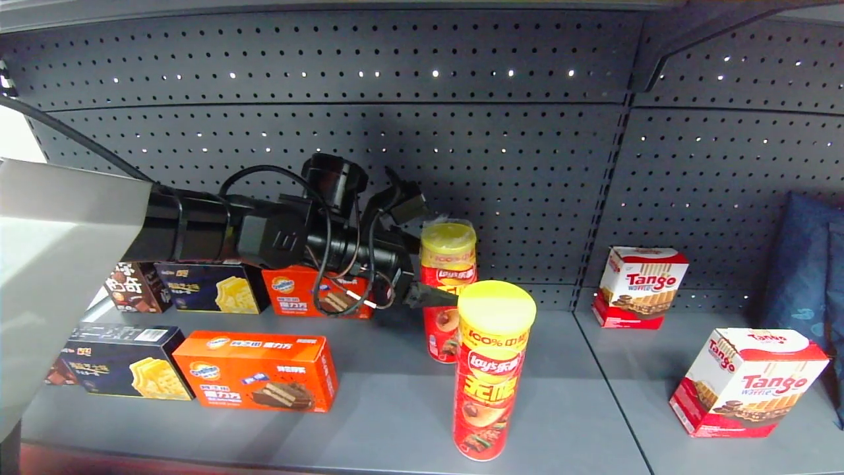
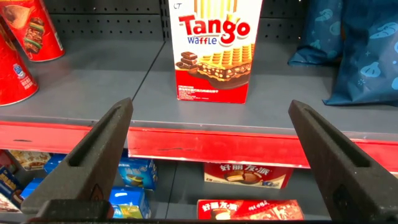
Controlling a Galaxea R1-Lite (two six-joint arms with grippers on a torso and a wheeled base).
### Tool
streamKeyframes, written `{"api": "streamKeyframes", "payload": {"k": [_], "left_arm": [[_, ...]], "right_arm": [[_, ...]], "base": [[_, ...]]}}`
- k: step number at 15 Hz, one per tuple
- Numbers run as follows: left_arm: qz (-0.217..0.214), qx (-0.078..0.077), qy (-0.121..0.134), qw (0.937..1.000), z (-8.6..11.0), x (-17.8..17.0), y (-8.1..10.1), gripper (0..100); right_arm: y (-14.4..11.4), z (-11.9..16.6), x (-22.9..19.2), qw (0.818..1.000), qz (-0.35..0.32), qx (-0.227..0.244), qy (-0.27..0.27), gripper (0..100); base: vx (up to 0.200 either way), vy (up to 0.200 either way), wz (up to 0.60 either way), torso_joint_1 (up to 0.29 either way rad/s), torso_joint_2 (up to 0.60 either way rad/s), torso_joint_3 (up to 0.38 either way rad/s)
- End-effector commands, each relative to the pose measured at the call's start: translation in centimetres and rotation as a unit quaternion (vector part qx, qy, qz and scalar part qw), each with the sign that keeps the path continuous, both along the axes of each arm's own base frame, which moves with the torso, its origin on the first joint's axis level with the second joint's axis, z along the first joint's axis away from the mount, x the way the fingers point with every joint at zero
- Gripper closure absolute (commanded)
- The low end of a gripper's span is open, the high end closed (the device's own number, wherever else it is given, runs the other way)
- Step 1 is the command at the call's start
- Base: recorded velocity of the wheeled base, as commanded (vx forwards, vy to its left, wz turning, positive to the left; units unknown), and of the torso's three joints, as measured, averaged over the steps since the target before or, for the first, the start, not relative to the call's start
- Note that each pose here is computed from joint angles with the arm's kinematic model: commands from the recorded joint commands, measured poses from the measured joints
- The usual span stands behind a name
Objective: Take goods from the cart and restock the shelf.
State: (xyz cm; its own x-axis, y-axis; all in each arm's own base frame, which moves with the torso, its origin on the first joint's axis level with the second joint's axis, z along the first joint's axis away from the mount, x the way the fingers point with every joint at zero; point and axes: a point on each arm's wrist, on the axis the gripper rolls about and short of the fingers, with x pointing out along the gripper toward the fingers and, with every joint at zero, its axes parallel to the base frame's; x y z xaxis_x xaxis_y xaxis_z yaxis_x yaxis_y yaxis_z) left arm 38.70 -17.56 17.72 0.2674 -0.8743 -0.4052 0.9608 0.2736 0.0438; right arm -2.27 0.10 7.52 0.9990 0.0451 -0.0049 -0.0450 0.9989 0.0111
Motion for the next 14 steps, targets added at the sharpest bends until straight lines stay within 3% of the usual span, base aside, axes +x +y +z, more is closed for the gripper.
{"api": "streamKeyframes", "payload": {"k": [1, 5, 8, 10, 12, 13, 14], "left_arm": [[0.004, -0.001, -0.005, 1.0, 1.0, -1.2, 0.9, 0], [0.013, -0.004, -0.011, 0.9998, 1.7, -3.3, 2.4, 0], [0.044, -0.009, -0.028, 0.9986, 3.3, -4.0, 4.5, 0], [0.075, 0.007, -0.036, 0.9965, 3.7, -4.6, 5.0, 0], [0.117, 0.035, -0.056, 0.9909, 3.7, -5.1, 5.0, 0], [0.136, 0.047, -0.067, 0.9873, 3.5, -5.1, 5.0, 0], [0.175, 0.069, -0.082, 0.9787, 3.2, -5.0, 4.8, 0]], "right_arm": [[0.0, 0.0, 0.0, 1.0, 0.0, 0.0, 0.001, 0], [0.0, 0.0, 0.0, 1.0, 0.0, 0.0, 0.001, 0], [0.0, 0.0, 0.0, 1.0, 0.0, 0.0, 0.001, 0], [0.0, 0.0, 0.0, 1.0, 0.0, 0.0, 0.001, 0], [0.0, 0.0, 0.0, 1.0, 0.0, 0.0, 0.001, 0], [0.0, 0.0, 0.0, 1.0, 0.0, 0.0, 0.001, 0], [0.0, 0.0, 0.0, 1.0, 0.0, 0.0, 0.001, 0]], "base": [[0.0, 0.0, 0.0, 0.0, 0.0, 0.0], [0.0, 0.0, 0.0, 0.0, 0.0, 0.0], [0.0, 0.0, 0.0, 0.0, 0.0, 0.0], [0.0, 0.0, 0.0, 0.0, 0.0, 0.0], [0.0, 0.0, 0.0, 0.0, 0.0, 0.0], [0.0, 0.0, 0.0, 0.0, 0.0, 0.0], [0.0, 0.0, 0.0, 0.0, 0.0, 0.0]]}}
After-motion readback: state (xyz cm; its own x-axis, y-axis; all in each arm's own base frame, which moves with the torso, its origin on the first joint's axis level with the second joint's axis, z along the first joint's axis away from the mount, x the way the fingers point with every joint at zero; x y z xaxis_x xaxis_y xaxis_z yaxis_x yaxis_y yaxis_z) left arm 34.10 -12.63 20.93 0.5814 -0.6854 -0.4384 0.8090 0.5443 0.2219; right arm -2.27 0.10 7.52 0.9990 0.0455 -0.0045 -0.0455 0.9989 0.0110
